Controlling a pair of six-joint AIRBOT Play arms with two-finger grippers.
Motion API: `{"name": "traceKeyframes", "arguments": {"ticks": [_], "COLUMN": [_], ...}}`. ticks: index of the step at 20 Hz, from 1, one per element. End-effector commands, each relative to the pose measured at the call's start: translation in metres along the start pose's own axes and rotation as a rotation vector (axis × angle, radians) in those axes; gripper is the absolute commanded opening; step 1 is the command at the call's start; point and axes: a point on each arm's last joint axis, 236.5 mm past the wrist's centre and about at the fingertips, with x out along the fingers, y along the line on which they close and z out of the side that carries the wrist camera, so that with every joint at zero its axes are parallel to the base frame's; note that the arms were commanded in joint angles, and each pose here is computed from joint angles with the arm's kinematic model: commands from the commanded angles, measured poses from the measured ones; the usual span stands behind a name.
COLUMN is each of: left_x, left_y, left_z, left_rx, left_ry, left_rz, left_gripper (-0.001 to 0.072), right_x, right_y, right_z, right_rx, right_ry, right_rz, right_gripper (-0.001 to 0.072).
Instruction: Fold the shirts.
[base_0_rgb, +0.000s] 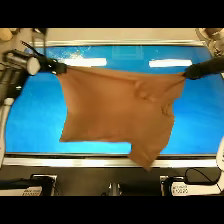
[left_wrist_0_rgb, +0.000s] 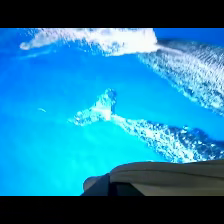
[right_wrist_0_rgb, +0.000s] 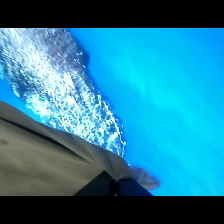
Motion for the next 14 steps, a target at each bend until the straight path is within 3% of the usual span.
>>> {"name": "traceKeyframes", "arguments": {"ticks": [1,4,8,9,10,11,14], "left_x": [0.060,0.076,0.089,0.088,0.083,0.073,0.037], "left_y": [-0.009,0.001,-0.018,-0.021,-0.019,-0.008,0.029], "left_z": [-0.044,-0.060,-0.104,-0.115,-0.126,-0.139,-0.174], "left_rx": [0.010,-0.060,-0.222,-0.209,-0.155,-0.107,-0.118], "left_ry": [0.146,0.202,0.387,0.433,0.482,0.555,0.751], "left_rz": [0.008,0.019,-0.108,-0.139,-0.160,-0.158,-0.157], "left_gripper": [0.0023,0.0023,0.0041,0.0238,0.0497,0.0577,0.0577], "right_x": [0.081,0.099,0.126,0.126,0.122,0.113,0.077], "right_y": [0.011,0.021,0.037,0.040,0.041,0.036,0.008], "right_z": [0.033,0.065,0.044,0.040,0.036,0.031,-0.022], "right_rx": [-0.024,-0.056,-0.077,-0.073,-0.059,-0.076,-0.020], "right_ry": [-0.085,-0.200,-0.108,-0.090,-0.071,-0.046,0.151], "right_rz": [-0.015,-0.052,-0.009,0.003,0.009,-0.009,-0.041], "right_gripper": [0.0023,0.0023,0.0026,0.0167,0.0556,0.0685,0.0621]}}
